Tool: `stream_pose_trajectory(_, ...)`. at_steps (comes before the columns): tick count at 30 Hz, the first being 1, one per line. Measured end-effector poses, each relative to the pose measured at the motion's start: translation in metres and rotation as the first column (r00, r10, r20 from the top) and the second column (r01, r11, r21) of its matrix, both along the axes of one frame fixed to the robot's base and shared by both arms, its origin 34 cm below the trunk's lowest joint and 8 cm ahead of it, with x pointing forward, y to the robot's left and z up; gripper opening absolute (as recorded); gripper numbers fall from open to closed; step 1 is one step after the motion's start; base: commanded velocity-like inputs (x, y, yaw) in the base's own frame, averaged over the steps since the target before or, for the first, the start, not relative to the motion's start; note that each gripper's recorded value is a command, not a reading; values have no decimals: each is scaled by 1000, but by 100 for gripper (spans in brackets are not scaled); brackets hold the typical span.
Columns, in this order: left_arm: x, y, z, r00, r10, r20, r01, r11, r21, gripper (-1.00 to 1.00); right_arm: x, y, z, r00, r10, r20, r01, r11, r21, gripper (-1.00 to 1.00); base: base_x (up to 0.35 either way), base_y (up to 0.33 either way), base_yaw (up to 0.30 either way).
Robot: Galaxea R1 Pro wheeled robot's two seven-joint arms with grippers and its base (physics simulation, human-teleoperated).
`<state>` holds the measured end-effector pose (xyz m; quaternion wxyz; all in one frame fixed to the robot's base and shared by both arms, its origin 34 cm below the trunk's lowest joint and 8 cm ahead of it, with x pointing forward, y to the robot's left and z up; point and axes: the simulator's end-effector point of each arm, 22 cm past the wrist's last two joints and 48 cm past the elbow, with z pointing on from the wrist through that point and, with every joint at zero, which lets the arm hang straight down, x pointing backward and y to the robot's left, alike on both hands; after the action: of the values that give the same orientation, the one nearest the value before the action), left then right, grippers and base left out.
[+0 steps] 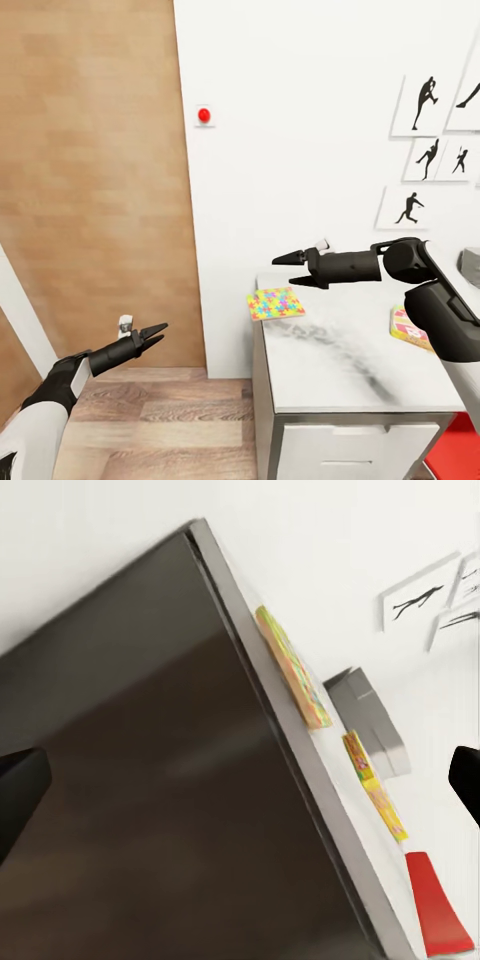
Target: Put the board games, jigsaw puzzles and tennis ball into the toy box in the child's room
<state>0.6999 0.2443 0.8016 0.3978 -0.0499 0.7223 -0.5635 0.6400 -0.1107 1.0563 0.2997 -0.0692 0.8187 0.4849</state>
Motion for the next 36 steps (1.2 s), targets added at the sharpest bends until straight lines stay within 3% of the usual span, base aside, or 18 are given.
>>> stream_pose_trajectory(9,-1,-1,4,1000,-3,9,3,1000,-3,100,-2,0,3,1000,0,6,0,1000,0,100,90,-42,-90)
stream_pose_trajectory(36,-1,-2,5,1000,-4,10,4,1000,-4,100,-2,0,3,1000,-2,6,2,1000,-2,100,18,-150,-1)
